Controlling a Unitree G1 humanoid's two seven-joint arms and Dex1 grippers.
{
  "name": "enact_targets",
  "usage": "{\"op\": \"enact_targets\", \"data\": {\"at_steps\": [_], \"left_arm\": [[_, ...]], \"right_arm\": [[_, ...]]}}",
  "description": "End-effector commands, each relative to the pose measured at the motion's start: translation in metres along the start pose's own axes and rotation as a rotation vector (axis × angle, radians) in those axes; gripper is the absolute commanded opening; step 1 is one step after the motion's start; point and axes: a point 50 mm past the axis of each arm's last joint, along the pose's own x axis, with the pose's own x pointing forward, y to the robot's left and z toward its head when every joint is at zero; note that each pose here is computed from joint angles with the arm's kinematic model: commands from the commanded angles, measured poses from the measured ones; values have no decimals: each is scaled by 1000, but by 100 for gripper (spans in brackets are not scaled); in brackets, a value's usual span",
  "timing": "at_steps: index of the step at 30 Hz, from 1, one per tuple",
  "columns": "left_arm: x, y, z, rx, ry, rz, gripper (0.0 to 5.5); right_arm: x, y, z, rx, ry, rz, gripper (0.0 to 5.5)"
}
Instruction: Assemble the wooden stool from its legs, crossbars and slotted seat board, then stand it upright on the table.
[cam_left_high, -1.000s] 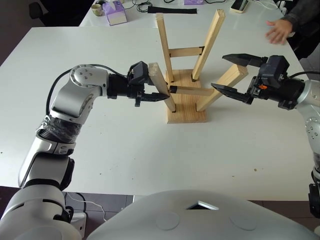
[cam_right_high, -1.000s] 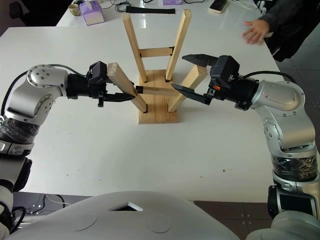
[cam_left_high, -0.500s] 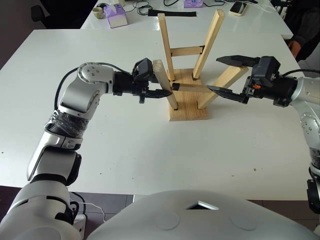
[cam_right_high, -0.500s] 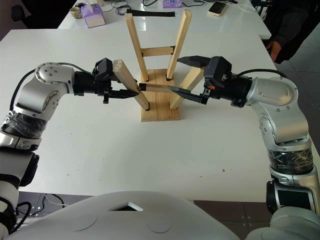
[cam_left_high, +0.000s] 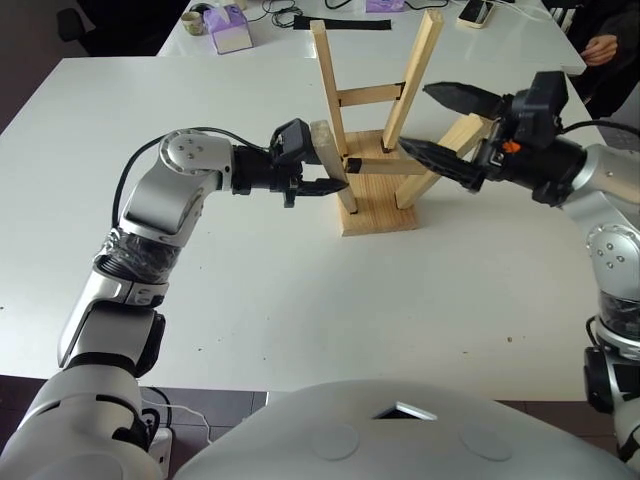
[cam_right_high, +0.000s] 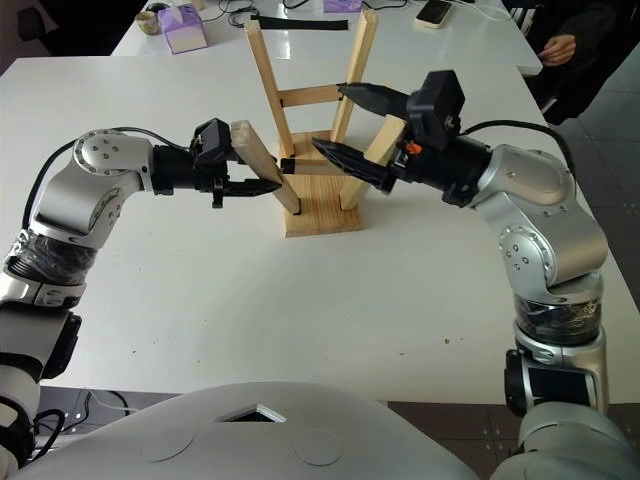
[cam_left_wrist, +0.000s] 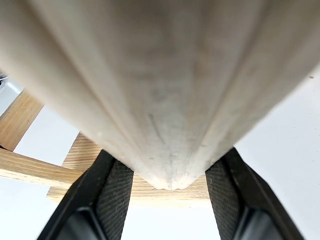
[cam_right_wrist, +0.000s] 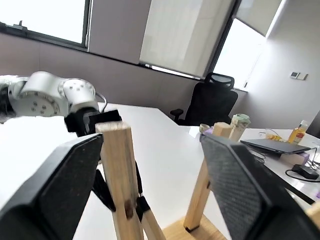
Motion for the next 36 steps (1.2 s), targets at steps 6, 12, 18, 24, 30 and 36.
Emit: {"op": "enact_targets", "data": {"at_steps": [6,12,18,24,30,36], "left_arm": [[-1,-6,-43,-190,181,-9,205],[0,-3,-47,-214,194,3,205],[3,-1,-49,-245,195,-1,205],[9,4,-53,-253,214,5,205],[10,1,-58,-255,226,7,205],[16,1,-62,-224,269,-2,205]], "right_arm": [[66,26,-16,148,-6,-141,355],[78,-6,-18,105,18,-419,355],[70,-27,-30,19,120,-583,355],[61,-22,-77,-39,332,-531,355],[51,6,-131,-48,551,-345,355],[49,14,-140,-73,564,-298,355]]}}
